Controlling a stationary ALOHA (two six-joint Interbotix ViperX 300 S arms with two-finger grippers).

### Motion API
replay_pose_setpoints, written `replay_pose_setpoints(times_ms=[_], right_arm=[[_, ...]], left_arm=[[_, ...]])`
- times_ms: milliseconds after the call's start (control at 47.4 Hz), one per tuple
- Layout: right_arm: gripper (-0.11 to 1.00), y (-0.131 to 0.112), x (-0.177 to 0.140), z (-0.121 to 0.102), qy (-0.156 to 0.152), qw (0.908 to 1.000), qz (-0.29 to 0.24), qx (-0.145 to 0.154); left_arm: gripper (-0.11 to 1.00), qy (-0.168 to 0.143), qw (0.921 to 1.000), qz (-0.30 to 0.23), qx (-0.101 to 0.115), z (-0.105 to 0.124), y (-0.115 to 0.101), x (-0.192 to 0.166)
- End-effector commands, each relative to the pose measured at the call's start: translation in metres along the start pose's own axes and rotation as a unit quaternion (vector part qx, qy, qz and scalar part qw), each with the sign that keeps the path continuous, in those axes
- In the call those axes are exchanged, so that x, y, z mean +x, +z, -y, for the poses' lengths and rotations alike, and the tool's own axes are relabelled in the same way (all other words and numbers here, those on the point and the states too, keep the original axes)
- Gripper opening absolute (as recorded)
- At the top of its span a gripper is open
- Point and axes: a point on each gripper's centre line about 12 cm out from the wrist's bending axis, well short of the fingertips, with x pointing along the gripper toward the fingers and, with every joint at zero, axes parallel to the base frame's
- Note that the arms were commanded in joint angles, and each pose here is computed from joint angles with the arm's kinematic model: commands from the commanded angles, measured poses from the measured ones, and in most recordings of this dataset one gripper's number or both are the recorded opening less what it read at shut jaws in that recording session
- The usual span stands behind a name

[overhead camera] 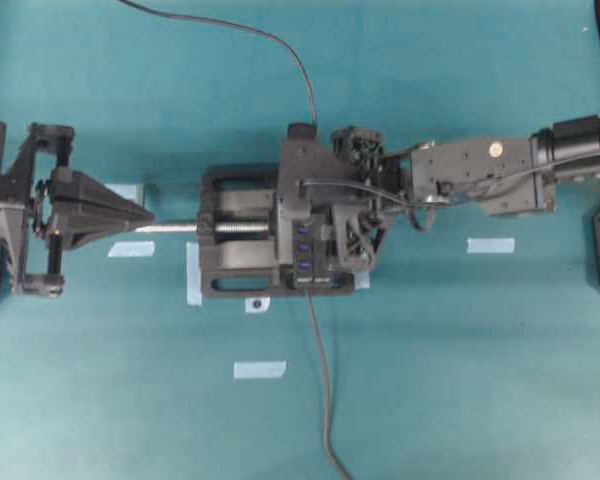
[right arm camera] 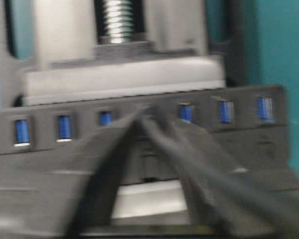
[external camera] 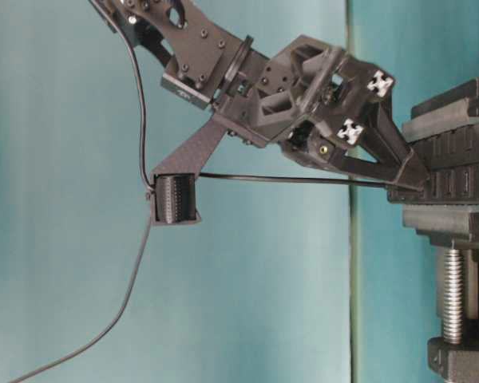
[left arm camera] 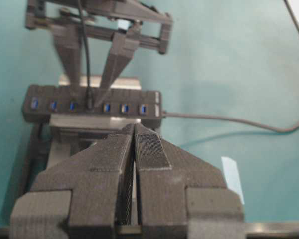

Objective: Insert the USB into the center port of the fixed hub
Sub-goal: 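Press the plug fully into the center port and hold it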

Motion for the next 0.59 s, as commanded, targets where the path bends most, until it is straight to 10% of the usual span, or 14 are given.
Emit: replay_pose_setpoints(times_ms=[0,570], right_arm=[[0.68,0.003,-0.006,-0.001,0.001,1.0,0.005,0.0],[0.75,0.012,-0.017,-0.001,0.001,0.9997,0.023,0.001]], left_arm=[[0.0,-0.001,0.9999,0.014,0.0,0.001,0.01,0.0],[0.0,-0.002,0.9999,0.014,0.0,0.001,0.009,0.0]])
